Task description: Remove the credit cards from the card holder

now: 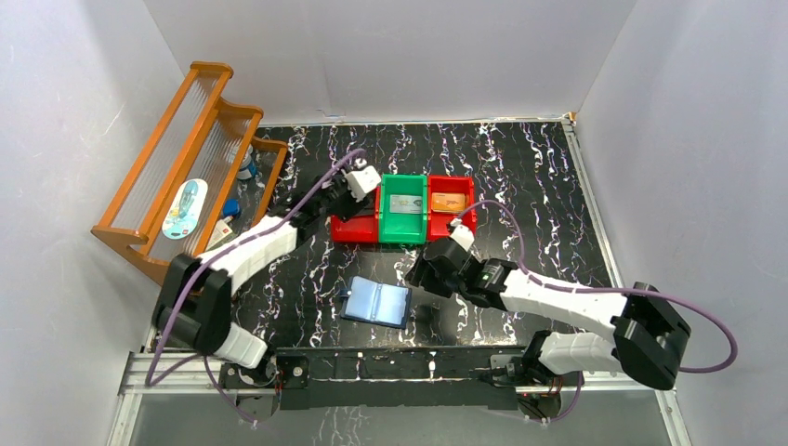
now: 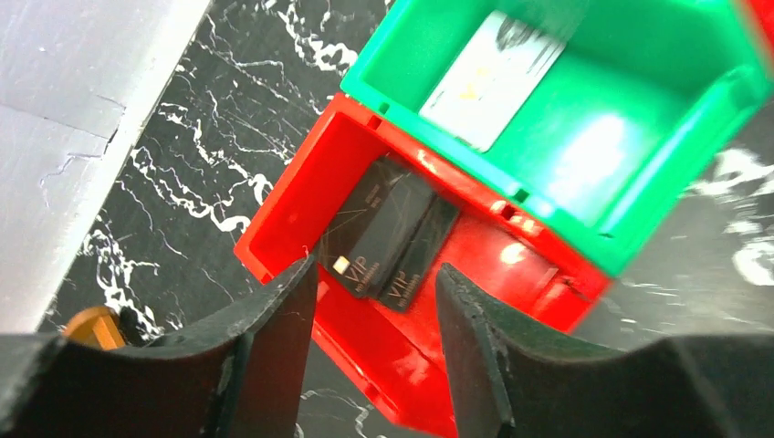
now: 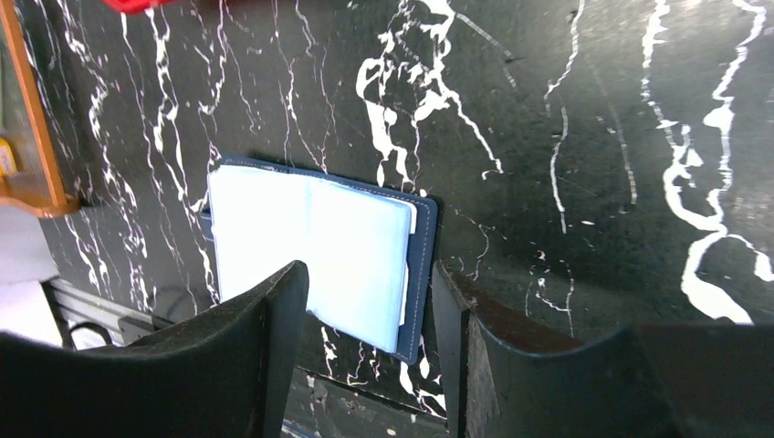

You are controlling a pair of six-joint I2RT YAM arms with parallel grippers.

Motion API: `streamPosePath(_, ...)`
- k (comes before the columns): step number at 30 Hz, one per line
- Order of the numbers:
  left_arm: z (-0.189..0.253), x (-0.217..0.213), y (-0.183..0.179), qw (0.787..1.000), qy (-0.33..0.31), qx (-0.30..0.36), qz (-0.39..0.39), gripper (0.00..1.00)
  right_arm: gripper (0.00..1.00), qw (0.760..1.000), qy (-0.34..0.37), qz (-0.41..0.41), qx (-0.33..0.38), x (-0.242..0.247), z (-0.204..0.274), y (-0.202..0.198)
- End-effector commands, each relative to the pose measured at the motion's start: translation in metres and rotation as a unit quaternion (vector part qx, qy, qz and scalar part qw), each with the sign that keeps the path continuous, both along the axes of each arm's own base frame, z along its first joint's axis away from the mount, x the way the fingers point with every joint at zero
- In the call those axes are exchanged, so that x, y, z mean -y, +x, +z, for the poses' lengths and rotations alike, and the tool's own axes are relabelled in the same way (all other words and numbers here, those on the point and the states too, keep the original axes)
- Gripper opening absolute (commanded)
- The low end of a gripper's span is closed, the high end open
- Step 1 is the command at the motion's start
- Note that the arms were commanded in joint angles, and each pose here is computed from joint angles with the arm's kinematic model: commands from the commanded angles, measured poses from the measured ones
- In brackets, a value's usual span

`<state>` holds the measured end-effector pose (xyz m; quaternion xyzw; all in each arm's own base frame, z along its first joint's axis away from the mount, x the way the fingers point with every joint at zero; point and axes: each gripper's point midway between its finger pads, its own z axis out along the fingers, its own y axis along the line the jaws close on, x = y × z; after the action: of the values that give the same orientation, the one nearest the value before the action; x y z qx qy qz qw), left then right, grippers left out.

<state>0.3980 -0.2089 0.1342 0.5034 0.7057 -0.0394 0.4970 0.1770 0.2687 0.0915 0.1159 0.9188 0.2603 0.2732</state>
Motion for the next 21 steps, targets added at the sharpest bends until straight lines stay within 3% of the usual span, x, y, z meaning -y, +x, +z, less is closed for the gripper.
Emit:
streamPosePath(1, 0.047, 0.007, -0.050, 0.987, -0.150, -0.049, 0.020, 0.52, 0.61, 0.998, 0.040, 0.050, 0.002, -0.031, 0.011, 0.001)
streamPosePath(5, 0.047, -0.015, -0.087, 0.965, -0.210, -0.117, 0.104, 0.57, 0.61, 0.996, 0.036, 0.080, -0.025, -0.044, 0.000, -0.004)
streamPosePath(8, 0.038, -0.035, -0.108, 0.940, -0.235, -0.165, 0.183, 0.70, 0.61, 0.994, 0.033, 0.097, -0.046, -0.052, -0.008, -0.009)
streamPosePath(21, -0.018, -0.034, -0.185, 0.857, -0.248, -0.378, 0.248, 0.70, 0.58, 0.989, 0.019, 0.094, -0.108, -0.052, -0.033, -0.021)
